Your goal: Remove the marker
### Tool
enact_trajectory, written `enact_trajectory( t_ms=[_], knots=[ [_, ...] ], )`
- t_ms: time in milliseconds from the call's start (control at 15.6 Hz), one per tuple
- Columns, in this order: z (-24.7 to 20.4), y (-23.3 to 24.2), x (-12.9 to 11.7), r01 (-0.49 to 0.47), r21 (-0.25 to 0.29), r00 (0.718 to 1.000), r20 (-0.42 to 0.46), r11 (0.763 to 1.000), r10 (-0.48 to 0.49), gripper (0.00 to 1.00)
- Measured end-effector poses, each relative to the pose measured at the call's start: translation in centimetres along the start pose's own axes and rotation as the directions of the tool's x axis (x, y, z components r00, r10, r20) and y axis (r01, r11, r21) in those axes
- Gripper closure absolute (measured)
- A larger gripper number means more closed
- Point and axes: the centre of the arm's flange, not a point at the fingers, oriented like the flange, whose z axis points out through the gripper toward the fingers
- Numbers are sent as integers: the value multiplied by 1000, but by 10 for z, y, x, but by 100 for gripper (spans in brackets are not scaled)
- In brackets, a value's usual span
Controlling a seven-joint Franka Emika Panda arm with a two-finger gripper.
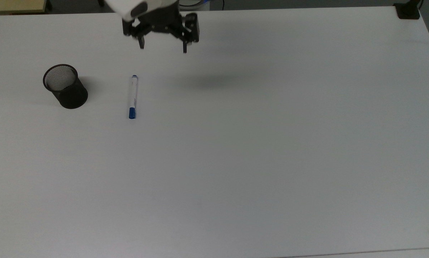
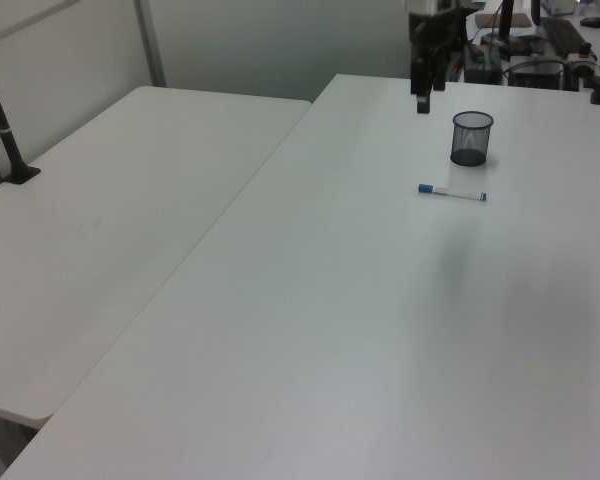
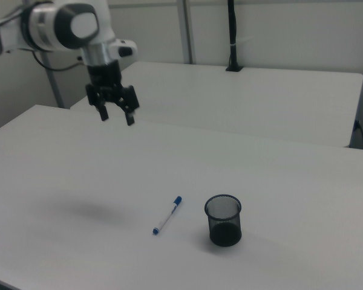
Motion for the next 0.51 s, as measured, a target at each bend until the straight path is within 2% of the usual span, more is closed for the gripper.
enact_trajectory(
  t_ms=[256, 513],
  knots=[
    [-37, -17, -25, -39, 8, 998, -44, 999, 39, 0],
    [-34, -17, -32, -59, 8, 998, -34, 998, 59, 0]
  ],
)
